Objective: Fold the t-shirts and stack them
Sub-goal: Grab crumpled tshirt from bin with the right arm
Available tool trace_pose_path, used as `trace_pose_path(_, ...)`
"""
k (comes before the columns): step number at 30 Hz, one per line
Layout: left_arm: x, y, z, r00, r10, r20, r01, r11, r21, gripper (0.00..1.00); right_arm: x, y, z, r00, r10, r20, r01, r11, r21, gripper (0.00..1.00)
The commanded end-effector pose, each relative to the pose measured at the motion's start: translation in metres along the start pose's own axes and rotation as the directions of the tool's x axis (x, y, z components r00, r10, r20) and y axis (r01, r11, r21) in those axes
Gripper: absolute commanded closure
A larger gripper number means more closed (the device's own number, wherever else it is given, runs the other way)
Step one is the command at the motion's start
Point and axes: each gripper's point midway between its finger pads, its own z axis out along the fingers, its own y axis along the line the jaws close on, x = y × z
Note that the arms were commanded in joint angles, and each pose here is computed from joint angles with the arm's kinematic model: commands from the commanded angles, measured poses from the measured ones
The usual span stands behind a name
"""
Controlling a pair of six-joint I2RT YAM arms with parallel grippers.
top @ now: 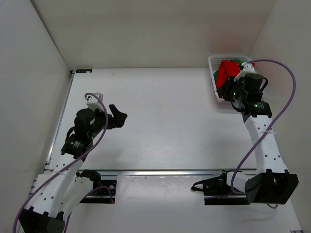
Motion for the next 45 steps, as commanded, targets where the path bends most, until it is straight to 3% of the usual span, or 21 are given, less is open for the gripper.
trace_pose_path(1,-0.038,-0.013,0.015,0.991,0.022,0.129,-0.027,0.999,0.039,0.01,-0.062,0.002,0.005,0.989,-0.015,0.150,0.010,1.000,0.028,0.78)
trace_pose_path(2,-0.047,-0.007,0.022,0.989,0.021,0.149,-0.024,1.000,0.016,0.01,-0.068,-0.004,0.016,0.989,-0.006,0.145,-0.001,0.999,0.048,0.88)
trace_pose_path(3,-0.052,-0.008,0.028,0.986,0.024,0.163,-0.027,0.999,0.021,0.02,-0.061,-0.019,0.028,0.994,0.009,0.113,-0.019,0.996,0.082,0.89)
trace_pose_path(5,-0.061,-0.007,0.049,0.987,0.016,0.157,-0.020,0.999,0.025,0.07,-0.069,-0.034,0.041,0.993,-0.003,0.120,-0.012,0.991,0.131,0.79)
trace_pose_path(6,-0.066,-0.008,0.057,0.986,0.012,0.164,-0.019,0.999,0.042,0.26,-0.066,-0.040,0.051,0.994,-0.009,0.109,-0.008,0.989,0.151,0.74)
trace_pose_path(7,-0.070,-0.006,0.070,0.989,-0.008,0.147,0.000,0.998,0.057,0.32,-0.073,-0.049,0.054,0.990,-0.028,0.135,0.001,0.981,0.194,0.69)
trace_pose_path(9,-0.058,0.003,0.089,0.996,-0.037,0.077,0.031,0.997,0.073,0.58,-0.071,-0.069,0.076,0.992,-0.039,0.119,0.007,0.966,0.257,0.56)
trace_pose_path(11,-0.041,0.009,0.107,1.000,-0.017,0.006,0.017,0.998,0.068,0.71,-0.080,-0.090,0.087,0.992,-0.055,0.112,0.016,0.946,0.325,0.47)
trace_pose_path(13,-0.030,0.013,0.115,1.000,-0.003,0.017,0.002,0.999,0.050,0.54,-0.075,-0.118,0.113,0.996,-0.066,0.057,0.037,0.914,0.404,0.41)
trace_pose_path(16,-0.007,0.022,0.119,1.000,0.006,0.021,-0.007,0.999,0.037,0.47,-0.078,-0.151,0.135,0.996,-0.090,0.016,0.070,0.859,0.507,0.35)
trace_pose_path(20,0.020,0.031,0.131,0.997,0.028,-0.070,-0.026,0.999,0.020,0.41,-0.079,-0.190,0.157,0.994,-0.106,-0.032,0.104,0.799,0.593,0.32)
trace_pose_path(25,0.027,0.036,0.133,0.993,0.068,-0.097,-0.068,0.998,0.010,0.34,-0.071,-0.225,0.191,0.994,-0.075,-0.075,0.105,0.772,0.627,0.33)
trace_pose_path(27,0.026,0.038,0.132,0.991,0.089,-0.101,-0.089,0.996,0.003,0.39,-0.063,-0.232,0.195,0.991,-0.051,-0.127,0.122,0.756,0.643,0.41)
trace_pose_path(30,0.031,0.046,0.132,0.984,0.097,-0.150,-0.105,0.993,-0.044,0.79,-0.069,-0.228,0.202,0.989,-0.032,-0.146,0.118,0.764,0.634,0.90)
trace_pose_path(31,0.027,0.043,0.132,0.984,0.104,-0.145,-0.110,0.993,-0.033,0.85,-0.081,-0.219,0.203,0.992,-0.040,-0.120,0.107,0.772,0.627,1.00)
trace_pose_path(36,0.024,0.040,0.120,0.987,0.062,-0.149,-0.067,0.997,-0.027,0.86,-0.132,-0.180,0.174,0.998,-0.059,-0.011,0.054,0.805,0.591,1.00)
trace_pose_path(37,0.018,0.036,0.117,0.988,0.070,-0.137,-0.073,0.997,-0.020,0.80,-0.151,-0.158,0.161,0.996,-0.087,0.033,0.053,0.823,0.565,1.00)
trace_pose_path(38,0.015,0.032,0.113,0.989,0.072,-0.131,-0.075,0.997,-0.020,0.60,-0.173,-0.137,0.145,0.989,-0.115,0.095,0.045,0.838,0.543,1.00)
trace_pose_path(39,0.014,0.030,0.111,0.988,0.074,-0.137,-0.078,0.997,-0.025,0.54,-0.194,-0.110,0.124,0.976,-0.151,0.154,0.053,0.861,0.505,1.00)
trace_pose_path(43,-0.002,0.014,0.093,0.994,0.046,-0.096,-0.045,0.999,0.012,0.57,-0.258,0.004,0.042,0.868,-0.286,0.406,0.131,0.920,0.369,1.00)
trace_pose_path(45,-0.007,0.003,0.082,0.997,0.030,-0.067,-0.028,0.999,0.030,0.57,-0.280,0.061,-0.034,0.775,-0.302,0.555,0.162,0.944,0.288,0.99)
